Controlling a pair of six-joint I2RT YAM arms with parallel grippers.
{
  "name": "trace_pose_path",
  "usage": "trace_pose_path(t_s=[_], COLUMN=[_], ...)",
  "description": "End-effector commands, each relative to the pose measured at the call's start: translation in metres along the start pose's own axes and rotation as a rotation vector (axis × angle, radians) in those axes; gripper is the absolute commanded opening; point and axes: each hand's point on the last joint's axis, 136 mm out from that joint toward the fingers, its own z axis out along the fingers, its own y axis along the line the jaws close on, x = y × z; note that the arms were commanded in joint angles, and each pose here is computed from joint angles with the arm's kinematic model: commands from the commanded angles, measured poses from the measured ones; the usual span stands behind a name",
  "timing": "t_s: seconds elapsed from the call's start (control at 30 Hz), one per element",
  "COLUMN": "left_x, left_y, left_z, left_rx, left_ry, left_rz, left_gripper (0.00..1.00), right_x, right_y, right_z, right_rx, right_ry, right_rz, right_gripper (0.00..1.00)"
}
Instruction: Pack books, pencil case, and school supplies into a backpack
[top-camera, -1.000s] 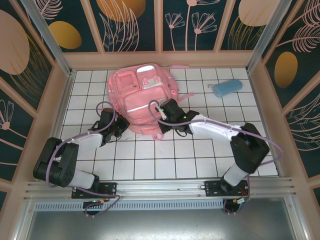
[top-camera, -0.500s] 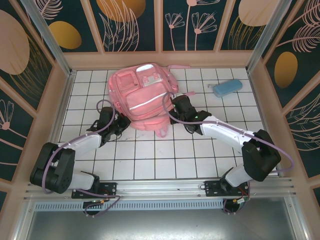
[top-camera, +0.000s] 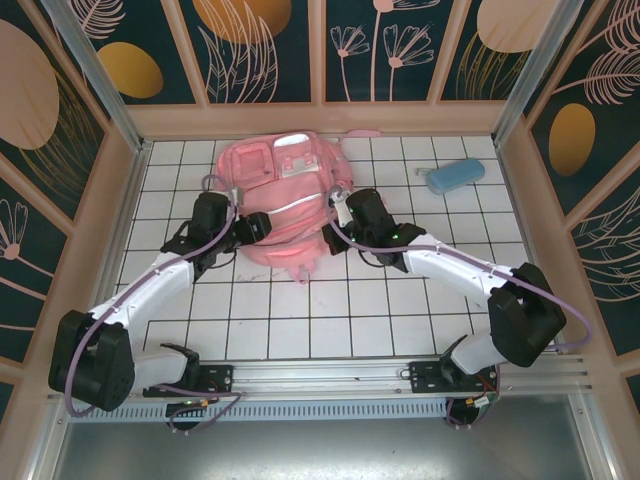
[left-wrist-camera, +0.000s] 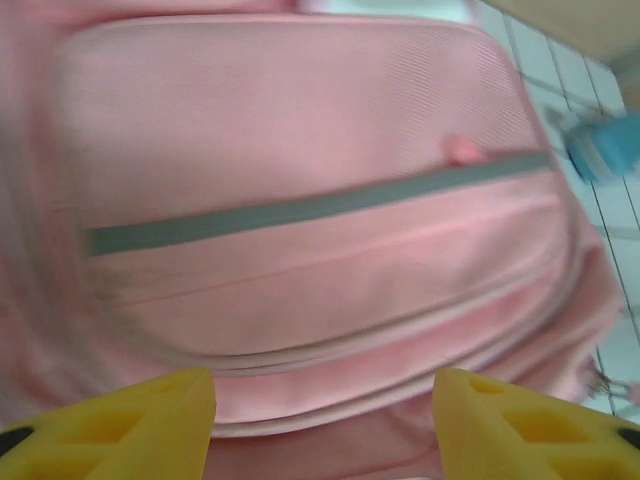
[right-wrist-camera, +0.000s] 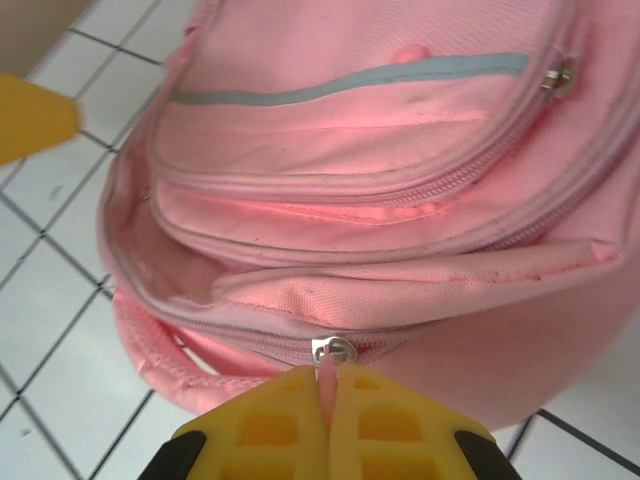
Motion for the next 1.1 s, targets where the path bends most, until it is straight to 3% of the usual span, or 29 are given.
trace_pose_path(t_s=[0.0,0.17,0.27,0.37,0.63,0.77,0.97,1.07], left_x=[0.009,0.008,0.025,0.042,0.041,0.051,0.073,0.074], left_y=[-0.029,-0.070,-0.063,-0.073,-0.089,-0.075,-0.080,-0.070], left_z=[-0.002,0.002,0.023,0.034,0.030,0.043,0.044,0.054], left_rx=[0.104,0.280,0.217,0.253,0.343,0.293,0.398,0.347], left_ry=[0.055,0.080,0.200,0.263,0.203,0.260,0.352,0.370], left_rz=[0.253,0.381,0.458,0.587,0.699,0.745,0.782,0.788], left_gripper=[0.61,0.63,0.62,0.60,0.60,0.53,0.50,0.36], right_x=[-0.051,-0.049,-0.049,-0.048,-0.046,-0.046,-0.047,-0.048], right_y=[0.038,0.037,0.035,0.032,0.017,0.017,0.015,0.010], right_z=[-0.016,-0.016,-0.017,-0.017,-0.022,-0.026,-0.026,-0.028], right_rx=[-0.155,-0.171,-0.179,-0.182,-0.170,-0.178,-0.169,-0.139], right_ry=[-0.158,-0.152,-0.158,-0.163,-0.181,-0.187,-0.186,-0.193], right_rz=[-0.050,-0.031,-0.016,-0.001,0.043,0.042,0.044,0.044], right_gripper=[0.00,0.00,0.00,0.00,0.00,0.00,0.00,0.00])
